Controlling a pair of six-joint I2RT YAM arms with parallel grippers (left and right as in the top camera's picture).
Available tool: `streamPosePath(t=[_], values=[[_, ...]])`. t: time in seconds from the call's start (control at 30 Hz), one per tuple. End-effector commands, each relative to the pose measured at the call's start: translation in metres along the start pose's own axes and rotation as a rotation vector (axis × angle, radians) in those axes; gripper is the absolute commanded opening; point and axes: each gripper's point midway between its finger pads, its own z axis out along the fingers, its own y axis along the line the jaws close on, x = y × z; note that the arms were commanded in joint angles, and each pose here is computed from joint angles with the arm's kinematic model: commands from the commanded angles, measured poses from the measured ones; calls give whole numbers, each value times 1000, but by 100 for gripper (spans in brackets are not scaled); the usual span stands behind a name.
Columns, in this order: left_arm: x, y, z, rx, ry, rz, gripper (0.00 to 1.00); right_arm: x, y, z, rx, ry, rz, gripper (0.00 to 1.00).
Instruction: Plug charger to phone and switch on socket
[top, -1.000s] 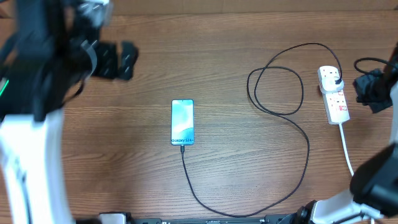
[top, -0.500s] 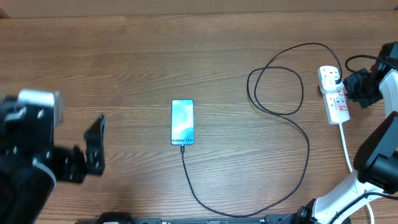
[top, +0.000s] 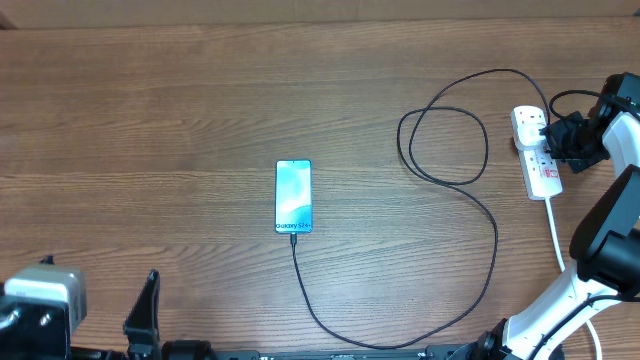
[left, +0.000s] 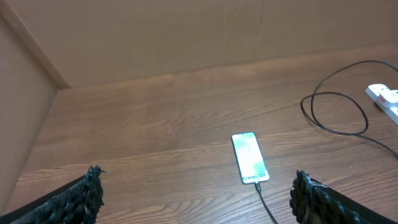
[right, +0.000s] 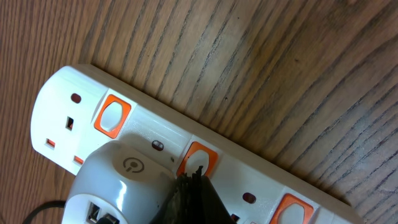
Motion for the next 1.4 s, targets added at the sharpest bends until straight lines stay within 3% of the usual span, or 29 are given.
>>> streamPosePath(t=[0.0,0.27,0.67,0.8,1.03,1.37], values=[[2,0,-6,-5,-15,20,100,-7,9,-2,-33,-14,-11,4],[2,0,-8,-5,-20,20,100,-5,14,7,-59,3,-13,4],[2,0,-8,-5,-21,20,100,39,37,19,-89,130,-147,4],[6,-1,-15,-7,-40,21,100,38,37,-5,-86,132,-191,4],[29,-5,-57,-19,-154,29,100,8,44,-93,-171,-52,-181,4],[72,-15,-132,-51,-402,43,100,13,53,-302,-512,-431,-212,4]])
